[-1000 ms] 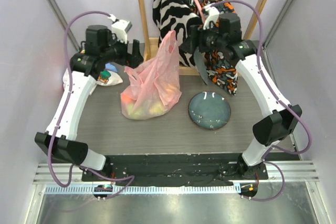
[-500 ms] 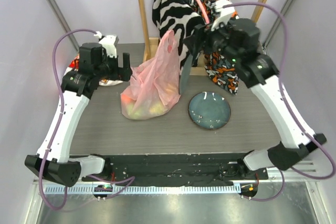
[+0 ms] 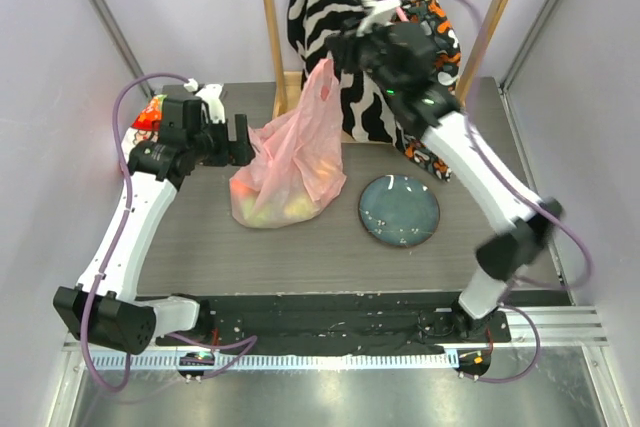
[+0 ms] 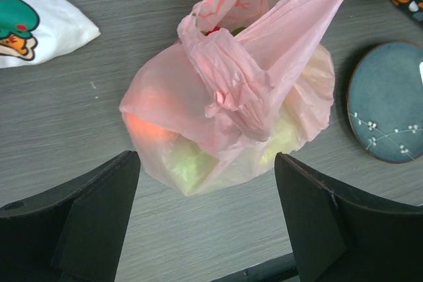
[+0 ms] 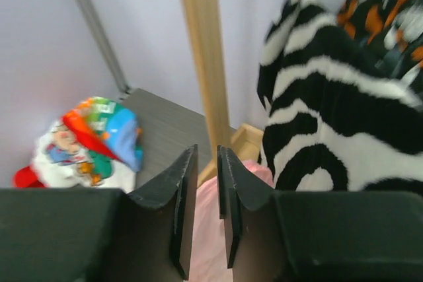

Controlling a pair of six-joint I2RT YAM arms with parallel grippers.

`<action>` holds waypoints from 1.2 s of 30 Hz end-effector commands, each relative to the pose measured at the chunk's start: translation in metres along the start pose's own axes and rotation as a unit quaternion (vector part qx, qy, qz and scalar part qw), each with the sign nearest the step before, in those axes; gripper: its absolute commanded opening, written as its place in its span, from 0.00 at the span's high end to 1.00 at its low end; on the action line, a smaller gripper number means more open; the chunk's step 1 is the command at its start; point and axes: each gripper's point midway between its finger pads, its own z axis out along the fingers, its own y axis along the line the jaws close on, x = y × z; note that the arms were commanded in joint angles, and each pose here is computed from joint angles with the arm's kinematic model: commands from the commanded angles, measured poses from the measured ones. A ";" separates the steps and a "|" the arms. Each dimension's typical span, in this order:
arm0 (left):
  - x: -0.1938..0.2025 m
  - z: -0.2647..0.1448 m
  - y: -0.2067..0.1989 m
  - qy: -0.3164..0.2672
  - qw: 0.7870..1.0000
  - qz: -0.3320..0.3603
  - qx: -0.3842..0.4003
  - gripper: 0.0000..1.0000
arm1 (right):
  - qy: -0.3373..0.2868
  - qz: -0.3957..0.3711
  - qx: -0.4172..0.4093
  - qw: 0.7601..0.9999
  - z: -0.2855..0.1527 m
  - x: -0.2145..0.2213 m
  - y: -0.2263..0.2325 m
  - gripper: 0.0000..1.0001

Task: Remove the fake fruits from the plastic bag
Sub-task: Adjust the distractor at the center of the board.

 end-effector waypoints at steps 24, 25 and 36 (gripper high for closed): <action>0.009 0.013 0.002 0.006 0.998 -0.056 0.041 0.16 | -0.091 -0.013 0.339 0.936 0.049 0.026 -0.261 0.99; 0.008 0.013 0.000 0.006 0.997 -0.057 0.044 0.16 | -0.064 0.003 0.314 0.947 0.050 0.034 -0.249 0.96; -0.024 0.007 -0.005 -0.028 0.996 -0.069 0.048 0.11 | 0.065 0.206 -0.066 0.974 0.052 0.079 -0.002 0.36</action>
